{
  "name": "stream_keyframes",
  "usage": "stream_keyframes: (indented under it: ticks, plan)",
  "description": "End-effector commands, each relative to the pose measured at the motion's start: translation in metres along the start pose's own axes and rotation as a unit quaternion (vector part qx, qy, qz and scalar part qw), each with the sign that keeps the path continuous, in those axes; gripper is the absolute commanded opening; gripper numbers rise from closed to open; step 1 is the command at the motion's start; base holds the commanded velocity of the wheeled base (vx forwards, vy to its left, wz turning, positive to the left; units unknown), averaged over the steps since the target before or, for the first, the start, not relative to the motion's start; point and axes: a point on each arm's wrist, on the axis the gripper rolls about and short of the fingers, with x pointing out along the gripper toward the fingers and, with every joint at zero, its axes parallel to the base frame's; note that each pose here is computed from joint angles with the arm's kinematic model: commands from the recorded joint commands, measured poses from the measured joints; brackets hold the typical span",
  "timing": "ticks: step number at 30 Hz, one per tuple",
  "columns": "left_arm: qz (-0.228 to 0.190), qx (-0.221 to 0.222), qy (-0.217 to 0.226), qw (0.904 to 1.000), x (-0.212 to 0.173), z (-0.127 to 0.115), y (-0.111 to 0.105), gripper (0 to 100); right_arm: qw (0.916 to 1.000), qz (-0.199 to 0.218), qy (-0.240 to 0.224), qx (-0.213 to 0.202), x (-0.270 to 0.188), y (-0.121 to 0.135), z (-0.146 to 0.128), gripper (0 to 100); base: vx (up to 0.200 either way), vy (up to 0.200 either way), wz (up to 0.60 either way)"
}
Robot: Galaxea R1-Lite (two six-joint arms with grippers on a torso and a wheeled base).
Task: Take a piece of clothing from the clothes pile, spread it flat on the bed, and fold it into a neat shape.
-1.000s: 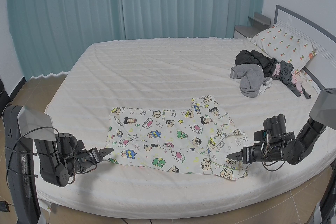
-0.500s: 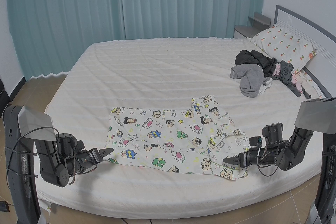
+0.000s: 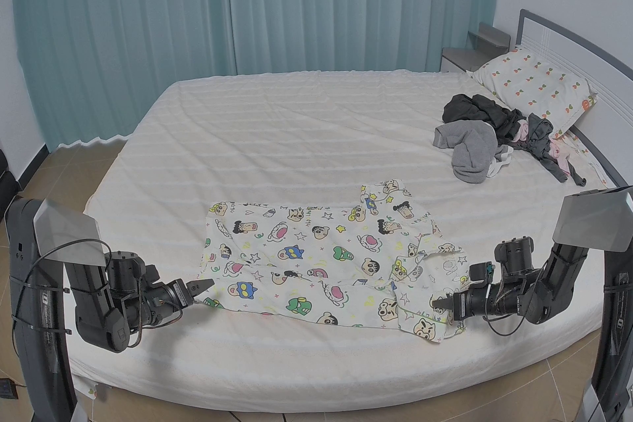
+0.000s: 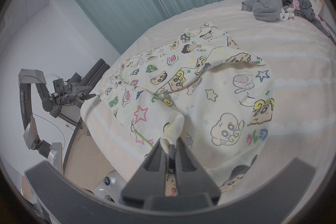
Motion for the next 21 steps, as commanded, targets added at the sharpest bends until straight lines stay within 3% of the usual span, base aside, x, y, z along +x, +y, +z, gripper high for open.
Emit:
stream_keyframes:
  ticks: [1,9,21]
  plan:
    - [0.000,-0.001,0.000,1.0000,0.000,0.000,0.000,100,0.9999,0.001,-0.011,-0.003,-0.004,0.001,0.006,0,0.000,0.000,0.00]
    - [0.000,0.000,0.000,1.0000,0.001,0.000,0.000,100,0.9990,0.003,-0.045,-0.004,-0.014,0.007,0.020,0,0.000,0.000,0.00]
    - [0.000,0.001,0.001,1.0000,0.001,-0.001,0.000,100,0.9996,-0.005,-0.028,0.009,-0.006,0.002,0.045,0,0.000,0.000,0.00]
